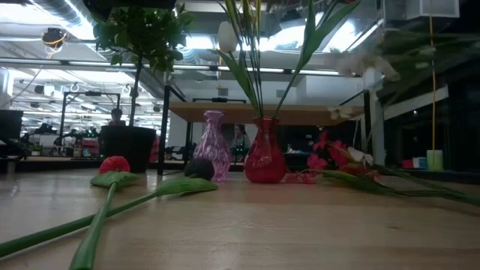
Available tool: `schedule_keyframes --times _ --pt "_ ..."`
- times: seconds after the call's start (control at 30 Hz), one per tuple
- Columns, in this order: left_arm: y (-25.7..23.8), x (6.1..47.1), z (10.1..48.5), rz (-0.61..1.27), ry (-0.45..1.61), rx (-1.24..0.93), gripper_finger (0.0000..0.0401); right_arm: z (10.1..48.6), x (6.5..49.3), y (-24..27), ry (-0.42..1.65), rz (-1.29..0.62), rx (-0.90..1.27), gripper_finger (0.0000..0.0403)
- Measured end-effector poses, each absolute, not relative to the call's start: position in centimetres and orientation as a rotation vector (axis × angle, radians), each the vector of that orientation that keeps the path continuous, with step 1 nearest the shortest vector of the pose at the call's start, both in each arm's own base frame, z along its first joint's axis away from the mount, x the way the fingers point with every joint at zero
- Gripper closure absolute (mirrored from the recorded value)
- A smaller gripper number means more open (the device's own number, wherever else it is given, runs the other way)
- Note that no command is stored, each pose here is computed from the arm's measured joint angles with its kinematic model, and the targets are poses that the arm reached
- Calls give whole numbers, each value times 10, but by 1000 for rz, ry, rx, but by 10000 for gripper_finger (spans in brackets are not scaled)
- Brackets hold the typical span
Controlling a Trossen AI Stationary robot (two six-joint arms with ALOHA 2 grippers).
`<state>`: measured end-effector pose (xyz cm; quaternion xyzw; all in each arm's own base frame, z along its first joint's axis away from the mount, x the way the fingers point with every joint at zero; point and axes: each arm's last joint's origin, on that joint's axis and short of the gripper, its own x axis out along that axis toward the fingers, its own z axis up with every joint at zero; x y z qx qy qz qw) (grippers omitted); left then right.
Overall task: Pick and place flowers into a vace then onto a shelf
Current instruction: Put the white flowers into the purple vase
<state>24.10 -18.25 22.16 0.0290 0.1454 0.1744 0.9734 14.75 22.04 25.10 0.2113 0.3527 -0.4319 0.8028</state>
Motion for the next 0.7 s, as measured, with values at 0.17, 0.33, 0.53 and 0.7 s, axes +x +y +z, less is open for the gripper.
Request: schedule_keyframes --times 0.17,0.33,0.53,0.7 --pt "-183 241 222 352 293 58 398 264 152 225 727 -850 426 403" --pt "-183 241 222 352 293 58 396 281 158 229 626 -745 365 403" --pt "-183 241 222 352 293 57 399 293 161 232 595 -680 301 403" --pt "-182 241 222 352 293 57 395 299 162 233 551 -643 245 403"
